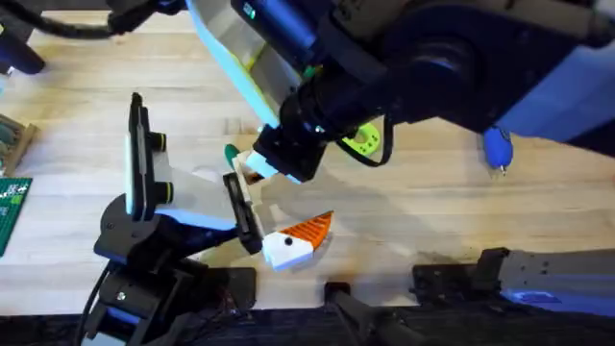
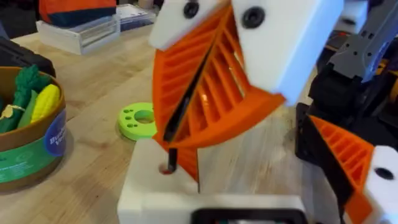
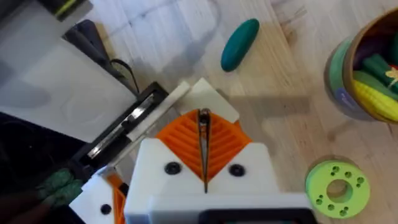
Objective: Pick up the gripper from the table and insert it into the empty holder that is missing its gripper. Then pick up a screw, insert it into the mounting hole, and use the screwdriver to tighten it. Finally, clean up the table by picking up the vegetable and placing it into the bucket.
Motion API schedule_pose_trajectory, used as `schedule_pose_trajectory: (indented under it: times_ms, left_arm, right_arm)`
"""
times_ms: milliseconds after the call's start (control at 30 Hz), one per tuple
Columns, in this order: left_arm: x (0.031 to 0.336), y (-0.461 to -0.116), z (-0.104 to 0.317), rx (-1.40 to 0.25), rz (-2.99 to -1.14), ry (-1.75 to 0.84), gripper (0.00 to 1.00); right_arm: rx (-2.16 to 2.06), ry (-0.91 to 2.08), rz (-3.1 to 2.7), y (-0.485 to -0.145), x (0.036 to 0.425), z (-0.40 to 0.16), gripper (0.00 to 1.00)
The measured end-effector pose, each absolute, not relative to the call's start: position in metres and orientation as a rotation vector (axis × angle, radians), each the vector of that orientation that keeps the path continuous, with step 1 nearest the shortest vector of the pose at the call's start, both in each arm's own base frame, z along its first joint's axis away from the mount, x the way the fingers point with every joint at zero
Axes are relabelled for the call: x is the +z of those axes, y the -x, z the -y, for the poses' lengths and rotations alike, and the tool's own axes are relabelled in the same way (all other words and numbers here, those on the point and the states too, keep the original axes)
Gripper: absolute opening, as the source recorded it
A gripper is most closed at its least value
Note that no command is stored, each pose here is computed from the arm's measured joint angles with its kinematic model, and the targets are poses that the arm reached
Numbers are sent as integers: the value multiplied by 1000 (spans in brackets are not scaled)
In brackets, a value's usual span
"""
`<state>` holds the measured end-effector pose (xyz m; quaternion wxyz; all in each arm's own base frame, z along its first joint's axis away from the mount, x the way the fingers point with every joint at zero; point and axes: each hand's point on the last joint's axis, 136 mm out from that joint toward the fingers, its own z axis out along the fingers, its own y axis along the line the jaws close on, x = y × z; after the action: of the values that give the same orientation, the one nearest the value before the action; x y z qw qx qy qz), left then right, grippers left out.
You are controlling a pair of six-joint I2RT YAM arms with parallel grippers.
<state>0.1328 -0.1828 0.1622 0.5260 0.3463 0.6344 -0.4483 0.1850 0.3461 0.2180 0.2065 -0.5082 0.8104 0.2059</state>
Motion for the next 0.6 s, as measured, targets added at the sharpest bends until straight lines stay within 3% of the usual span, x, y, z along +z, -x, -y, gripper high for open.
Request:
schedule_pose_trajectory:
  times_ms: [600]
  left_arm:
    - [162,-133,183,-1072,-1517,-828,985]
  right_arm:
    - [540,1400,-2251,-190,218,-345,7]
